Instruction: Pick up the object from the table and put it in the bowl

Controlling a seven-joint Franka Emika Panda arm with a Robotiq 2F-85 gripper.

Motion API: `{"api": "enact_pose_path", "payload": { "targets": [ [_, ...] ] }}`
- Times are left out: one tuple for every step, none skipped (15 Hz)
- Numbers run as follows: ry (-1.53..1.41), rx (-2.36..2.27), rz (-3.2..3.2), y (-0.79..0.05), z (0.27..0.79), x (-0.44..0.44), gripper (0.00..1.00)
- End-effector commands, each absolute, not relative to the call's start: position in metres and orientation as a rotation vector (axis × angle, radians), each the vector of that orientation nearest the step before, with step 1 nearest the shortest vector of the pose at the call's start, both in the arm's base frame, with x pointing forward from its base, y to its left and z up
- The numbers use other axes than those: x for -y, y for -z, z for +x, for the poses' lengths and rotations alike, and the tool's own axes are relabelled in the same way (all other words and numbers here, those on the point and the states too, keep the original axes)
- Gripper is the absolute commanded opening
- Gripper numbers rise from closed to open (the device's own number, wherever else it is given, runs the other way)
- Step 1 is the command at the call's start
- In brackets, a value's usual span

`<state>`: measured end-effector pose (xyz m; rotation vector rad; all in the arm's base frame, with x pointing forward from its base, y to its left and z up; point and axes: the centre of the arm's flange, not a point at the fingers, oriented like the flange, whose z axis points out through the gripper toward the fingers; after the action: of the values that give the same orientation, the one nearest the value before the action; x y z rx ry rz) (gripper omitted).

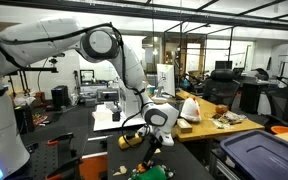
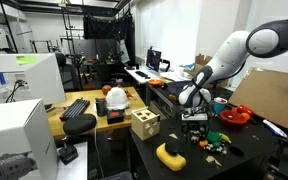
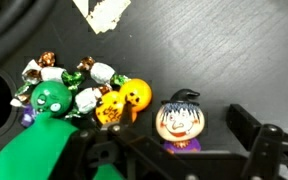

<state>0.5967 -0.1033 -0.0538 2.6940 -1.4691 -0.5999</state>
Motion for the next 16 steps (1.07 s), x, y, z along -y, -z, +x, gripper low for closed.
{"api": "enact_pose_path", "payload": {
  "targets": [
    [0.674,1.521,2.678,0.048,0.602,0.104,0.66],
    [0.682,1.522,2.678,0.048,0.603,0.104,0.58],
    [0.691,1.526,2.679,0.048,0.603,0.105,0.49],
    [0.700,1.531,2.677,0.048,0.604,0.105,0.42],
    [0.706,1.537,2.676,0.048,0.604,0.106,0.34],
    [0.715,1.543,2.674,0.048,0.605,0.106,0.27],
    [0.725,1.547,2.675,0.048,0.605,0.107,0.20],
    [0.728,1.553,2.677,0.046,0.605,0.109,0.19],
    [0.728,1.559,2.676,0.045,0.605,0.109,0.19],
    [0.722,1.563,2.682,0.042,0.603,0.110,0.19],
    [0.710,1.569,2.687,0.039,0.601,0.111,0.19],
    [0.697,1.576,2.694,0.034,0.599,0.112,0.19],
    [0.687,1.585,2.699,0.030,0.596,0.114,0.19],
    [0.677,1.598,2.703,0.026,0.594,0.118,0.19],
    [0.672,1.610,2.708,0.023,0.594,0.121,0.19],
    [0.666,1.626,2.713,0.019,0.593,0.124,0.19]
  ]
}}
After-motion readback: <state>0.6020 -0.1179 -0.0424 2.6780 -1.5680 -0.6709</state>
